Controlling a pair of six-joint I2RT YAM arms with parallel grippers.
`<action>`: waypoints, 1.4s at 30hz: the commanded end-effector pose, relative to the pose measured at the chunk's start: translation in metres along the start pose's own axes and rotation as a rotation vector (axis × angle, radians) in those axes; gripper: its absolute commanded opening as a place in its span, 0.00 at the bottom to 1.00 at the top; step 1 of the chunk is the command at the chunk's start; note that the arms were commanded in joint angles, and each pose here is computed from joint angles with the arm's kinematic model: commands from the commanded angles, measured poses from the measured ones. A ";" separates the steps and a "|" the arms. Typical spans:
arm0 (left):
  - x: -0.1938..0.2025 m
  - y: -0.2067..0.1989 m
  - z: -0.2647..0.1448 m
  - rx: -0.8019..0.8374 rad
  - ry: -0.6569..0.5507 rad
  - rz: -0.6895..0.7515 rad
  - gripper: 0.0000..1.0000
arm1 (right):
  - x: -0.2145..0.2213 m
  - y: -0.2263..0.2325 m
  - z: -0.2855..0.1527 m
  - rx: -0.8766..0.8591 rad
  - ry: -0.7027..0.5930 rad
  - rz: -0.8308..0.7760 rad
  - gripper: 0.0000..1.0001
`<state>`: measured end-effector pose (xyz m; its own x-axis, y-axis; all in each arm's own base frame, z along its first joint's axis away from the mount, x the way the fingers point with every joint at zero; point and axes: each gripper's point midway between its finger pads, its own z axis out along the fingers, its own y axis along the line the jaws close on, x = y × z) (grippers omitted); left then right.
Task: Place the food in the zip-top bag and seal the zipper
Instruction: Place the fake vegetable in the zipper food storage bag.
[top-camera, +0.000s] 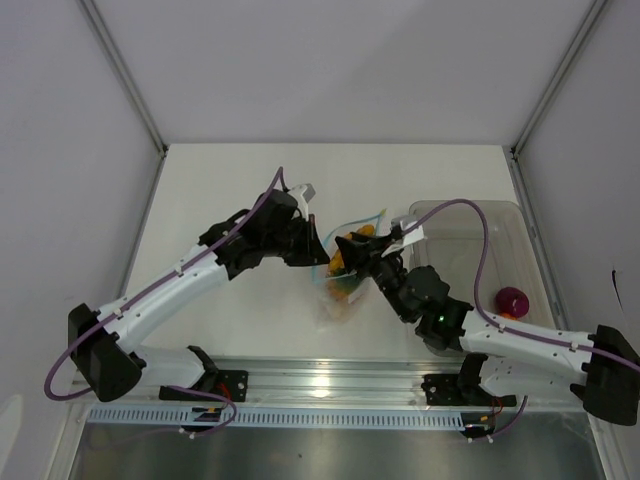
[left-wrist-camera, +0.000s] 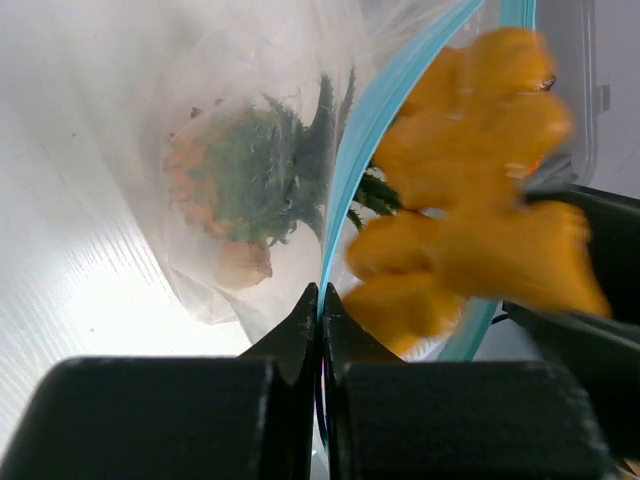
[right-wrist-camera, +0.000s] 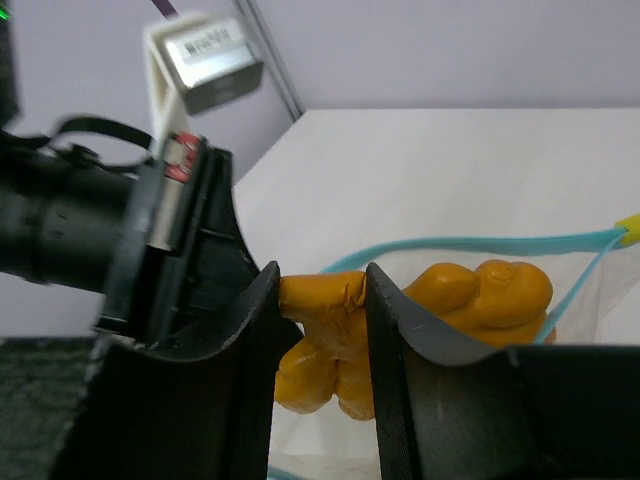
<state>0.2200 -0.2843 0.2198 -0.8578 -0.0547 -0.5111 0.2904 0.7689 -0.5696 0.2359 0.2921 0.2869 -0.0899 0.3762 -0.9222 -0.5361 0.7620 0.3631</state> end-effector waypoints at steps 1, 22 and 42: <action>-0.009 0.001 -0.009 0.006 -0.038 0.004 0.00 | -0.049 0.025 0.001 -0.058 -0.063 0.057 0.00; -0.012 -0.004 -0.016 0.051 -0.026 0.011 0.01 | 0.000 0.040 -0.007 -0.460 0.256 0.094 0.00; -0.013 0.007 -0.009 0.032 0.006 0.003 0.00 | -0.008 0.081 -0.035 -0.667 0.310 0.025 0.00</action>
<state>0.2239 -0.2724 0.2173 -0.8772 -0.0557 -0.4769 0.2694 0.7651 -0.5848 0.1693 0.3352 0.2874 -0.3557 0.1088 -0.9283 -0.8900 0.2639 0.3719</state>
